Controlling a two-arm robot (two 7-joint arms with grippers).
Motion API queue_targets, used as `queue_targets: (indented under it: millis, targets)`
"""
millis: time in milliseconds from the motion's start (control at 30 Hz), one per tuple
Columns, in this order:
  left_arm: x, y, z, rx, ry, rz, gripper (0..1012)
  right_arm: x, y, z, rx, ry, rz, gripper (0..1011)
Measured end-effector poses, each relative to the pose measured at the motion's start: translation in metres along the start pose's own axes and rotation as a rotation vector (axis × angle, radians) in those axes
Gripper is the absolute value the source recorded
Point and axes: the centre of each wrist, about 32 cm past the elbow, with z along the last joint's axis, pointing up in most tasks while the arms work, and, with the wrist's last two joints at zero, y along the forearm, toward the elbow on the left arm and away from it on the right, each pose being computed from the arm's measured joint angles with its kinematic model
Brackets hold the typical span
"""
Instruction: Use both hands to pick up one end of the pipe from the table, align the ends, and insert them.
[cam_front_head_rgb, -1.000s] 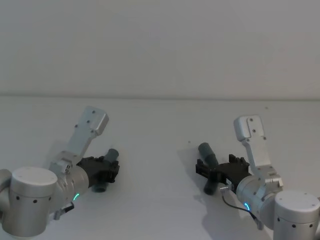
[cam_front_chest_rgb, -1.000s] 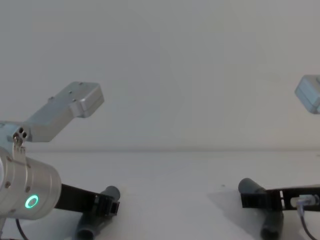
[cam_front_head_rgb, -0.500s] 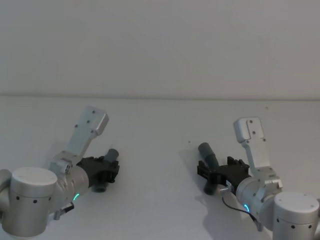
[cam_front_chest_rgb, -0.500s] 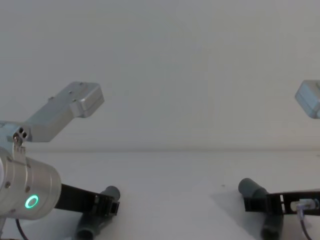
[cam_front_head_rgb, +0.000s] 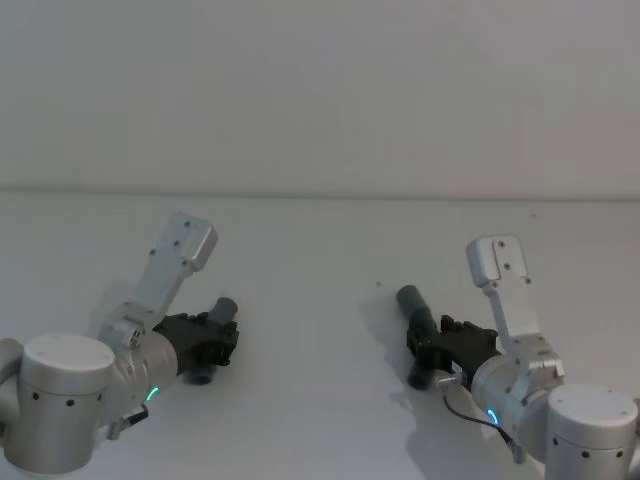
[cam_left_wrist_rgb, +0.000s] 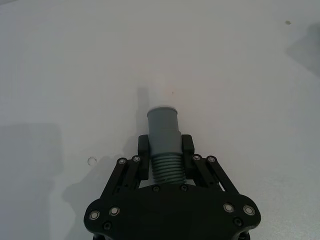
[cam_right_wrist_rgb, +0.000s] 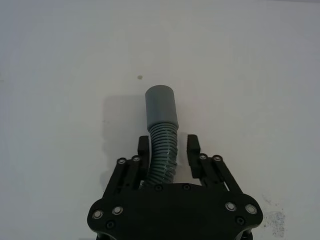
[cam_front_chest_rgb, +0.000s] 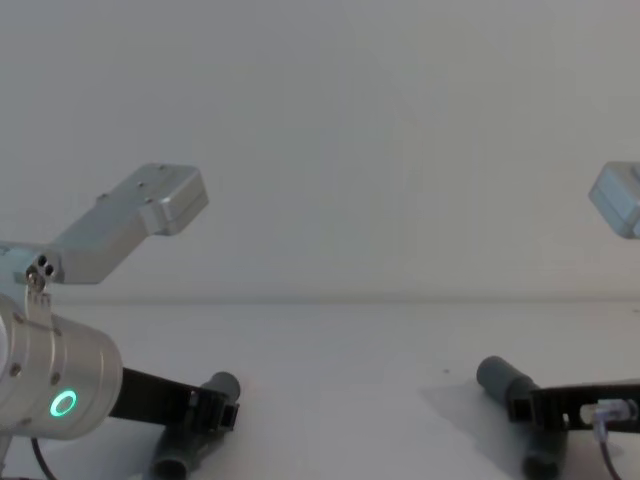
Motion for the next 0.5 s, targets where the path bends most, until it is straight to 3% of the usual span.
queue_targets:
  millis: [167, 500]
  targets:
    - [0.0, 0.0, 0.0, 0.0, 0.0, 0.0, 360, 0.0001, 0.0001, -0.0002, 0.0, 0.0, 0.0, 278]
    - [0.0, 0.0, 0.0, 0.0, 0.0, 0.0, 358, -0.0001, 0.0001, -0.0003, 0.001, 0.001, 0.001, 160]
